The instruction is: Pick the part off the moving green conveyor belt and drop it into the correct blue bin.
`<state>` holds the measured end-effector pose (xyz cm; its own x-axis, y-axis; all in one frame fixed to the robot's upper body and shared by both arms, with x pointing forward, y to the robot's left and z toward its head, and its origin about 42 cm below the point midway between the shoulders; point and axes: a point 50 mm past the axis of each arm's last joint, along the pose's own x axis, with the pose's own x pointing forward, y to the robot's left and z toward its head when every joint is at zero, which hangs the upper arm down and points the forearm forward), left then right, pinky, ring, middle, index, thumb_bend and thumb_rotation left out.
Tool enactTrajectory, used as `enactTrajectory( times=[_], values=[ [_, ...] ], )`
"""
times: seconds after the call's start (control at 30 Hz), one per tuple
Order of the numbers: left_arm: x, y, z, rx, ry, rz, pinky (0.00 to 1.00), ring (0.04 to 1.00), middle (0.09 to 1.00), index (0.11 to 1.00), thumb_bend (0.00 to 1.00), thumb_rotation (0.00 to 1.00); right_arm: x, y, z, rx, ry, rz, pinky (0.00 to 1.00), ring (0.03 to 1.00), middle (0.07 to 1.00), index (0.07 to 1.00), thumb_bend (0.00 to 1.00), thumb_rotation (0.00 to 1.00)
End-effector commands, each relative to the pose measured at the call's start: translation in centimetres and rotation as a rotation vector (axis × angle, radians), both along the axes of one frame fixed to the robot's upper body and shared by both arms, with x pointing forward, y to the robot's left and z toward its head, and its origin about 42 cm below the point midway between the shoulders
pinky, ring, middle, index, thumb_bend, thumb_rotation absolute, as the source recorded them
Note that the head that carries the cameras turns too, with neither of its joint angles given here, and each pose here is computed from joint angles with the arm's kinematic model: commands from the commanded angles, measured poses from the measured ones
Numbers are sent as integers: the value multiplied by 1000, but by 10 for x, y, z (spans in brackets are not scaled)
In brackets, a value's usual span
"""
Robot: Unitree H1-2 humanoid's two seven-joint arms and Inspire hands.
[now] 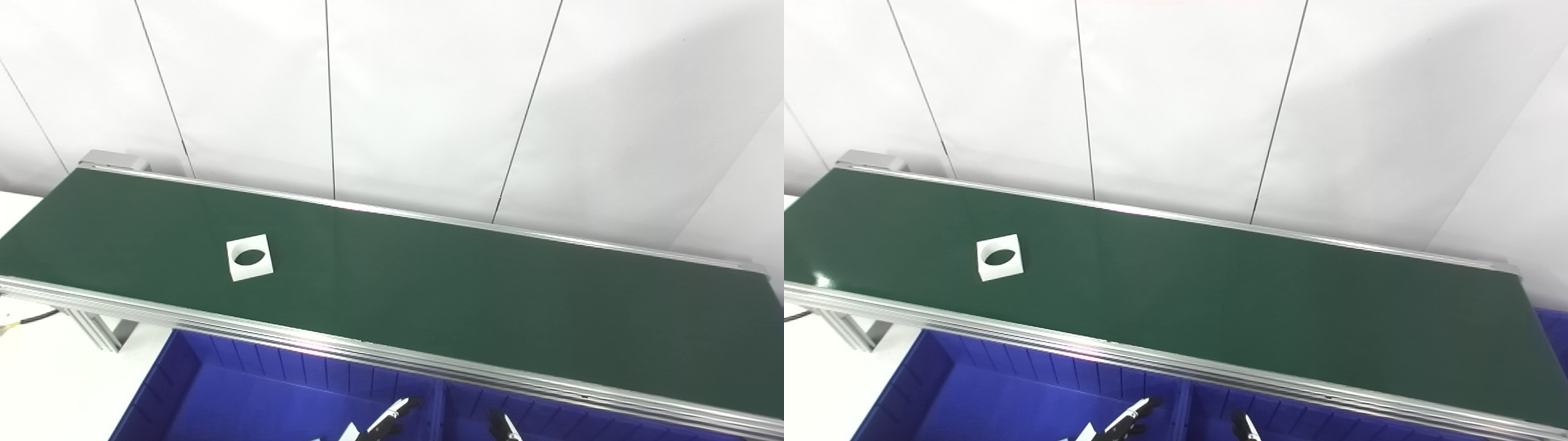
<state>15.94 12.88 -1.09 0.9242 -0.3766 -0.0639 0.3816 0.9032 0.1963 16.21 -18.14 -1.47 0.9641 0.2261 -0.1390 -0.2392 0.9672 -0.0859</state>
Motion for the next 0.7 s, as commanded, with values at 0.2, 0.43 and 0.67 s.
enactTrajectory(
  times=[0.2, 0.43, 0.67],
  values=[
    [8, -3, 11, -28, -70, -9, 883, 946, 963, 915, 846, 914, 5, 0, 10, 37, -70, 7, 986, 963, 957, 953, 903, 938],
    [8, -4, 16, -34, -92, -14, 880, 944, 962, 915, 837, 898, 4, -1, 10, 42, -70, 9, 970, 954, 952, 954, 894, 941],
    [10, -9, 68, -67, -316, -83, 914, 933, 945, 901, 812, 863, 2, -2, 10, 29, -70, 5, 957, 940, 945, 950, 915, 950]
  ],
)
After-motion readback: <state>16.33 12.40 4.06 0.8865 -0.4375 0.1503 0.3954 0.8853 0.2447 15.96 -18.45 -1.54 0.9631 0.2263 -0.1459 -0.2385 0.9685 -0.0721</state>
